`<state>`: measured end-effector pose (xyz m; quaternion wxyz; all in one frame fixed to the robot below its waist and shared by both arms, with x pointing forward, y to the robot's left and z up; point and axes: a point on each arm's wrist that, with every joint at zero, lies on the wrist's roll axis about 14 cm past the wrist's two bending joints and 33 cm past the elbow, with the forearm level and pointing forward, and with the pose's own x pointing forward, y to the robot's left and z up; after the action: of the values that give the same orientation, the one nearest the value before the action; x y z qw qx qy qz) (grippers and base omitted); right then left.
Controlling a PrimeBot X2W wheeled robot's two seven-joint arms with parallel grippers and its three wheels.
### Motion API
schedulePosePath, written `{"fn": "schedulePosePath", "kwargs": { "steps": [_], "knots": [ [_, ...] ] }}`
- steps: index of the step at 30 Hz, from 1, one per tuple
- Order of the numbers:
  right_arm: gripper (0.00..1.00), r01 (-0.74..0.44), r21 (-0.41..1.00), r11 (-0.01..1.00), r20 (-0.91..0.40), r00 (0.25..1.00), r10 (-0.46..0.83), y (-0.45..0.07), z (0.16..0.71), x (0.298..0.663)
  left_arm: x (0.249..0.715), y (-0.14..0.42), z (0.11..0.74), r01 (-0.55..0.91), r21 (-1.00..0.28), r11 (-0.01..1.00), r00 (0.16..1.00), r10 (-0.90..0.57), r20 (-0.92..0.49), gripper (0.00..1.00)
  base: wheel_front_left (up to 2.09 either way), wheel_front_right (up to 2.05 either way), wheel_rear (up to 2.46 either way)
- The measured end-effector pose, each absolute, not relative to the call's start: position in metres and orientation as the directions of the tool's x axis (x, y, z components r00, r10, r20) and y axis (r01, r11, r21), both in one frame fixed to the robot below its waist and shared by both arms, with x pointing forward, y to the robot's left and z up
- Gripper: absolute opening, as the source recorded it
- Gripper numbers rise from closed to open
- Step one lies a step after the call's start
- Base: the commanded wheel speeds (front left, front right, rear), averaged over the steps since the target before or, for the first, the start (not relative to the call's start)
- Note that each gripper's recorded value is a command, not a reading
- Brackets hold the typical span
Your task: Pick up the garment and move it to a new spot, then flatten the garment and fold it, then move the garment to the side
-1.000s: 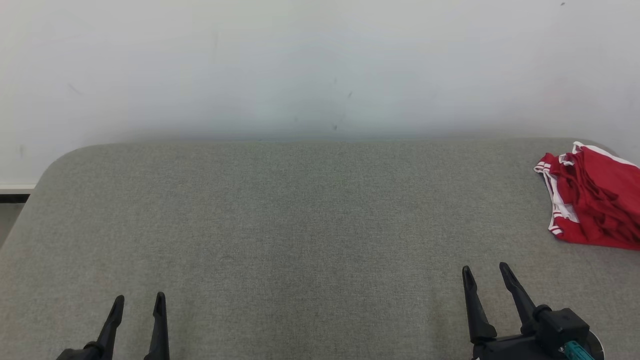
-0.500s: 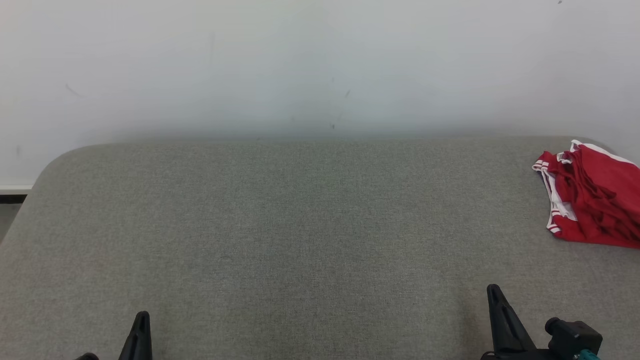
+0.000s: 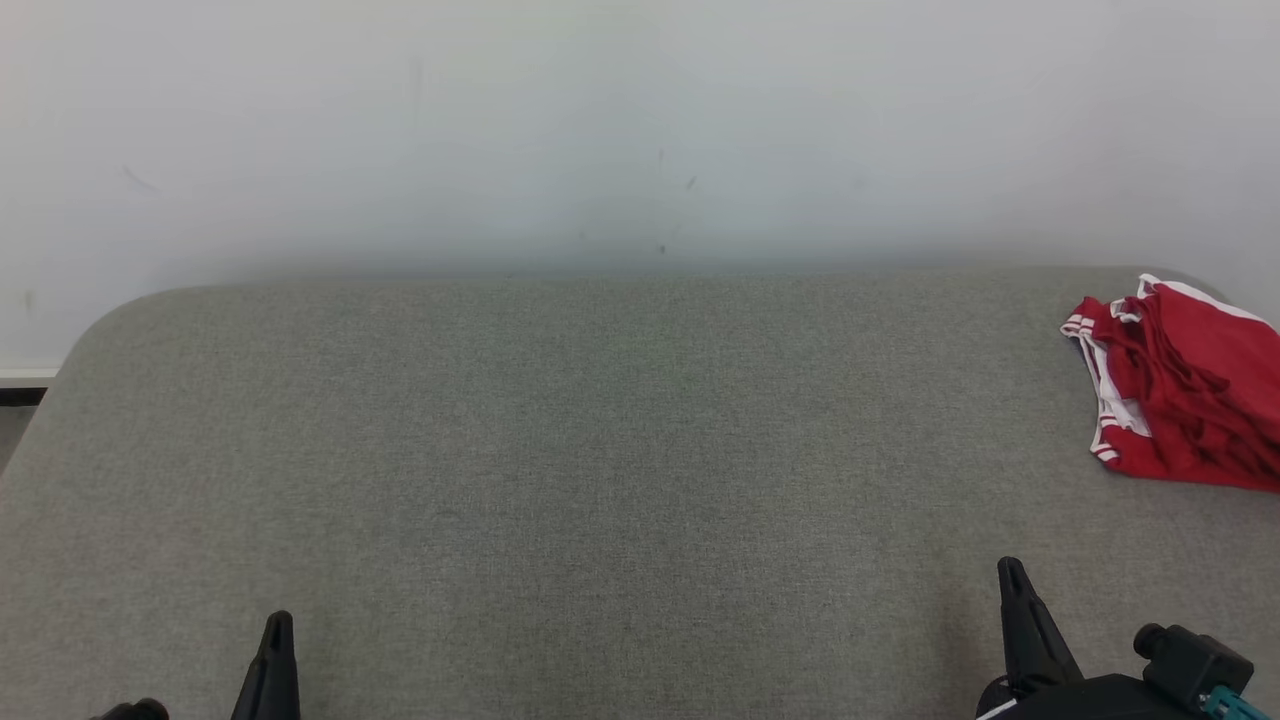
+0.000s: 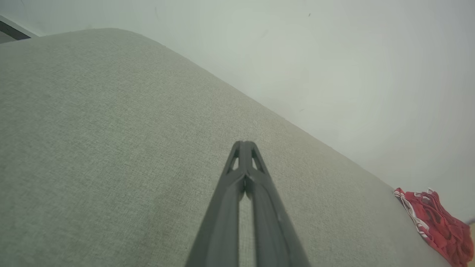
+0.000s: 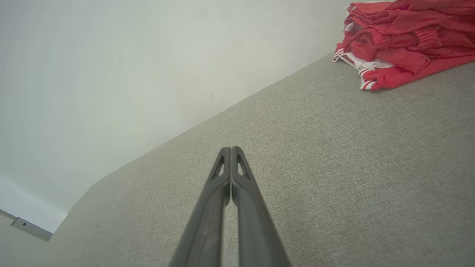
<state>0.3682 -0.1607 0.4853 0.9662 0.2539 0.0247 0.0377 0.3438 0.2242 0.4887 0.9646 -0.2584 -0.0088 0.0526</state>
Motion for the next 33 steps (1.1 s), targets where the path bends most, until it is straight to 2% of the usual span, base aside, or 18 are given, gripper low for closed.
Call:
{"fn": "schedulePosePath", "kwargs": {
  "steps": [15, 33],
  "knots": [
    [0.00, -0.006, 0.669, 0.743, -0.043, 0.998, 0.047, -0.171, 0.487, 0.373, 0.352, 0.224, 0.490, -0.101, -0.678, 0.728, 0.994, 0.109, -0.030, 0.00, 0.00, 0.00, 0.00],
    [0.00, 0.029, 0.820, 0.572, -0.054, 0.998, 0.026, -0.179, 0.490, 0.378, 0.361, 0.220, 0.492, -0.087, -0.822, 0.563, 0.995, 0.093, -0.041, 0.00, 0.00, 0.00, 0.00]
  ]
}}
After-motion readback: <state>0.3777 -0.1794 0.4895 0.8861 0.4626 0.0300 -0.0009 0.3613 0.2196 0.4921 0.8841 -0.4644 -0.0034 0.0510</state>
